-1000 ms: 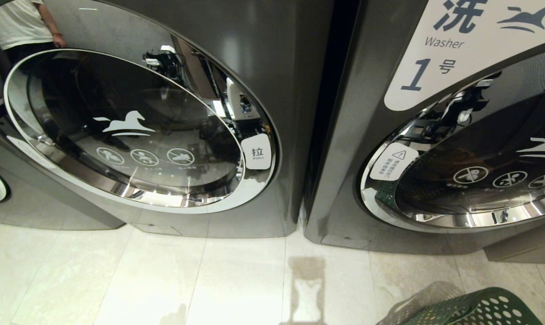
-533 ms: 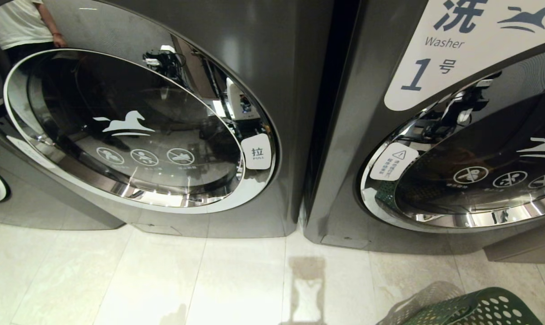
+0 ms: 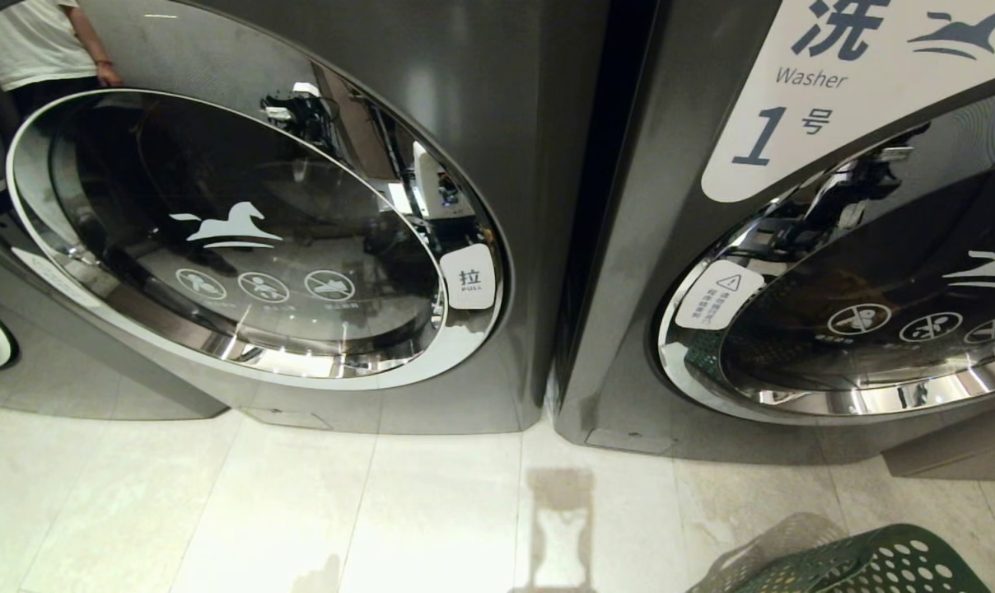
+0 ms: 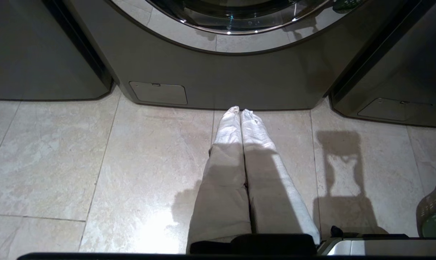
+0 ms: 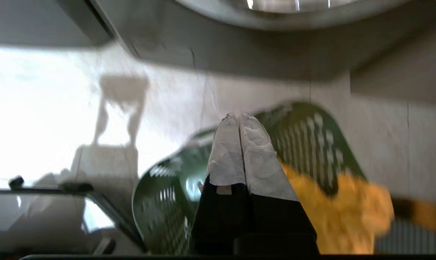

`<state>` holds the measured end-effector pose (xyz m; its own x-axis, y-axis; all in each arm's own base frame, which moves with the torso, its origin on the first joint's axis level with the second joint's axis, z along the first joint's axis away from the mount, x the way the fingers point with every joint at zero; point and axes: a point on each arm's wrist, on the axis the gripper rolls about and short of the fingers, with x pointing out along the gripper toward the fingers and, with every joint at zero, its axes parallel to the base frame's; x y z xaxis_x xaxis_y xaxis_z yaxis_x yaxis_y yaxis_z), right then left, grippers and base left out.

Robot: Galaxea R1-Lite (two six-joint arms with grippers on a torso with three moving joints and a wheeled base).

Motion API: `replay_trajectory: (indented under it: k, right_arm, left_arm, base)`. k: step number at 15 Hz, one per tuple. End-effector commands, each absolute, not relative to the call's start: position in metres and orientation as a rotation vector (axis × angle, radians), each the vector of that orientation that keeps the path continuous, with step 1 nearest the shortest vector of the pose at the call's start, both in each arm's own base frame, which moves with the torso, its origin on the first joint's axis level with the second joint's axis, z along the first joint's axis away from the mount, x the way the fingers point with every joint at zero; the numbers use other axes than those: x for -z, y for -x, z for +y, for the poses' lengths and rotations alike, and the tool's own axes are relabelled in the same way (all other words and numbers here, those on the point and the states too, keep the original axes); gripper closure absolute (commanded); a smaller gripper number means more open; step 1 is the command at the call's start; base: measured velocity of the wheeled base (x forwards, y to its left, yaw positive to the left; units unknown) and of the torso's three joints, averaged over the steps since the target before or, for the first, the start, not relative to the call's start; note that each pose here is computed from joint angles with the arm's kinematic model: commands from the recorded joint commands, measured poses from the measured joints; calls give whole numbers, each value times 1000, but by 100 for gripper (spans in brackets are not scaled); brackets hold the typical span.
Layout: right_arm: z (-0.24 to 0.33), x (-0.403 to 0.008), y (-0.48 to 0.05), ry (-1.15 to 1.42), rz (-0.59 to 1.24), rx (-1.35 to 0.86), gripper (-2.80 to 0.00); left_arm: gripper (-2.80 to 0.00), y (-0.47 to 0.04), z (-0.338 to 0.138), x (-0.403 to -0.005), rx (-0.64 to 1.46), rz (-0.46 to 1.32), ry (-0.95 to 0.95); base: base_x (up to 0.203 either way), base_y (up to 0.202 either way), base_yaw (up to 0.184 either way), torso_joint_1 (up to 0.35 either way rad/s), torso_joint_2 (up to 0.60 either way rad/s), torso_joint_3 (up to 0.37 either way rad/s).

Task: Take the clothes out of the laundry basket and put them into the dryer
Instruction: Take the clothes out of the basket

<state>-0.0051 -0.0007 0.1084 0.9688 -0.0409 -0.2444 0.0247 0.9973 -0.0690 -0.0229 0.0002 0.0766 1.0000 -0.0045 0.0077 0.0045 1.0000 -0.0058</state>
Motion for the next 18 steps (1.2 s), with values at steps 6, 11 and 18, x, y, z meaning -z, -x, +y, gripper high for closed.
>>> replay_trajectory:
  k: [6,11,18]
  right_arm:
    - [-11,-105,-103,26,918,314,0]
    - [-70,-78,-156,-125,1137,652,0]
    - [-122,-17,-188,-212,1425,609,0]
  left_arm:
    - [0,23,0,-77,4,-7,6]
    - [0,23,0,-77,3,-7,6]
    - [0,23,0,-77,3,-8,6]
  base:
    - [0,0,0,0,0,0]
    - [0,0,0,0,0,0]
    - [0,0,0,0,0,0]
